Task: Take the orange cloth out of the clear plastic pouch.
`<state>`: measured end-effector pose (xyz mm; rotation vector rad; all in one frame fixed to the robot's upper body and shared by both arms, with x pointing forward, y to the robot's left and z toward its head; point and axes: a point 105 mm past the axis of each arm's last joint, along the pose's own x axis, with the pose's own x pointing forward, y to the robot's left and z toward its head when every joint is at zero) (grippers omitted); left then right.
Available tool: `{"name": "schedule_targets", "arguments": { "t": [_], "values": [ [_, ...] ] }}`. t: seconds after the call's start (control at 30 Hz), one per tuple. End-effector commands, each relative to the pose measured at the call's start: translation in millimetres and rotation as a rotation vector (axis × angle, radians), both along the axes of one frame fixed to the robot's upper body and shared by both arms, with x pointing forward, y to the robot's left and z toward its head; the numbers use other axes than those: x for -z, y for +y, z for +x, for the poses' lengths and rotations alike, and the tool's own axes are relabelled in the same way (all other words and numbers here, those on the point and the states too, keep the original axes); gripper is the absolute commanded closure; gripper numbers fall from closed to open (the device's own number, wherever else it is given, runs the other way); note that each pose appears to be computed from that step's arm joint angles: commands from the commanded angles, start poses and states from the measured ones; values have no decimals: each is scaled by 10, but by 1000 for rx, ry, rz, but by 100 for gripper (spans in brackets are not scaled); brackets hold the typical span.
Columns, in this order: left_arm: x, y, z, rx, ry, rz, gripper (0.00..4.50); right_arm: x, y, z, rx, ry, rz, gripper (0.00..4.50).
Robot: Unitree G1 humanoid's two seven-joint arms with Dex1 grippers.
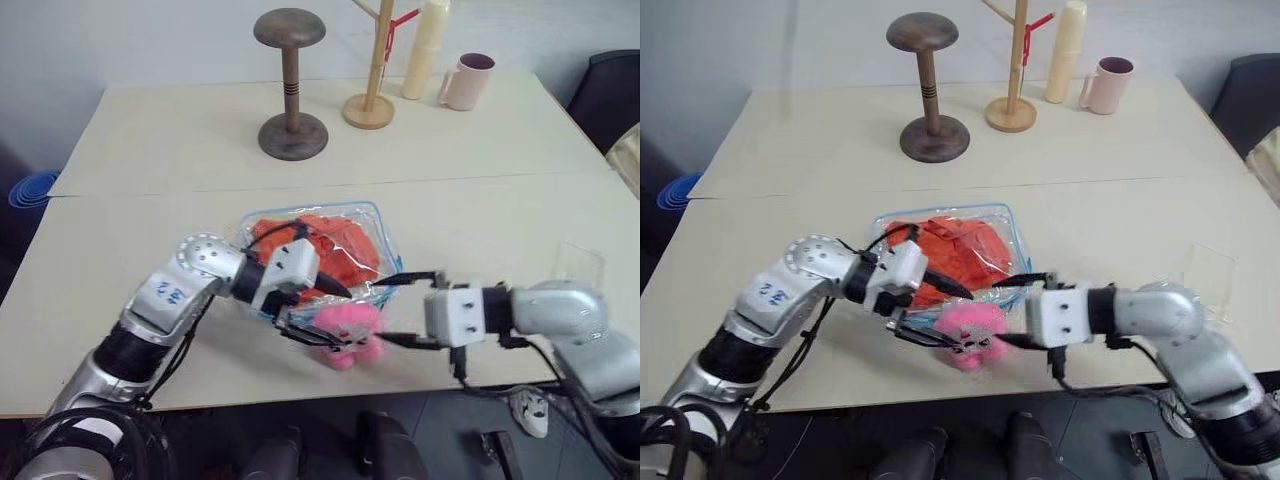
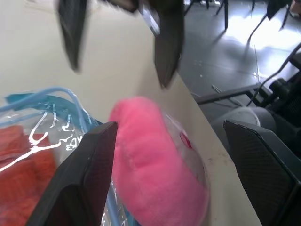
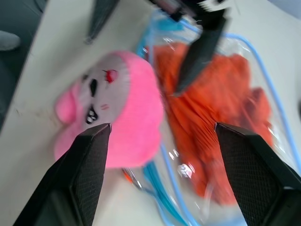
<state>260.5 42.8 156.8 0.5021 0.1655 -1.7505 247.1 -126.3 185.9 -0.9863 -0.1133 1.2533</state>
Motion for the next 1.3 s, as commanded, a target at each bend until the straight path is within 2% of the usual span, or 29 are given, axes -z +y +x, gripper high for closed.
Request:
{"name": "schedule_targets", "arguments": {
  "t": [0.03, 0.13, 0.23, 0.37, 0.57, 0.63, 0.73, 0.97, 1.1, 1.3],
  "values": [
    [116, -37, 33, 23, -59, 65, 72, -15, -283, 98, 65, -38, -89, 83],
    [235, -16, 92, 11, -100, 118, 72, 72, -445, 281, 103, -99, -170, 83],
    [290, 9, 108, 3, -112, 134, 72, 166, -432, 422, 83, -160, -203, 83],
    [299, 53, 107, -5, -123, 133, 153, 264, -292, 571, 39, -225, -192, 79],
    [214, 82, 134, -47, -131, 103, 335, 242, -93, 690, -8, -259, -139, 79],
    [204, 89, 124, -53, -130, 98, 394, 252, -82, 711, -22, -273, -154, 121],
    [203, 120, 115, -74, -130, 94, 438, 228, -93, 725, -32, -280, -153, 201],
    [235, 217, 120, -134, -124, 94, 440, 223, -145, 673, -73, -266, -165, 448],
    [212, 334, 110, -208, -96, 77, 440, 227, -164, 648, -82, -269, -165, 450],
    [102, 762, 34, -378, -53, 51, 440, 229, -316, 620, -76, -290, -190, 450]
  ]
}}
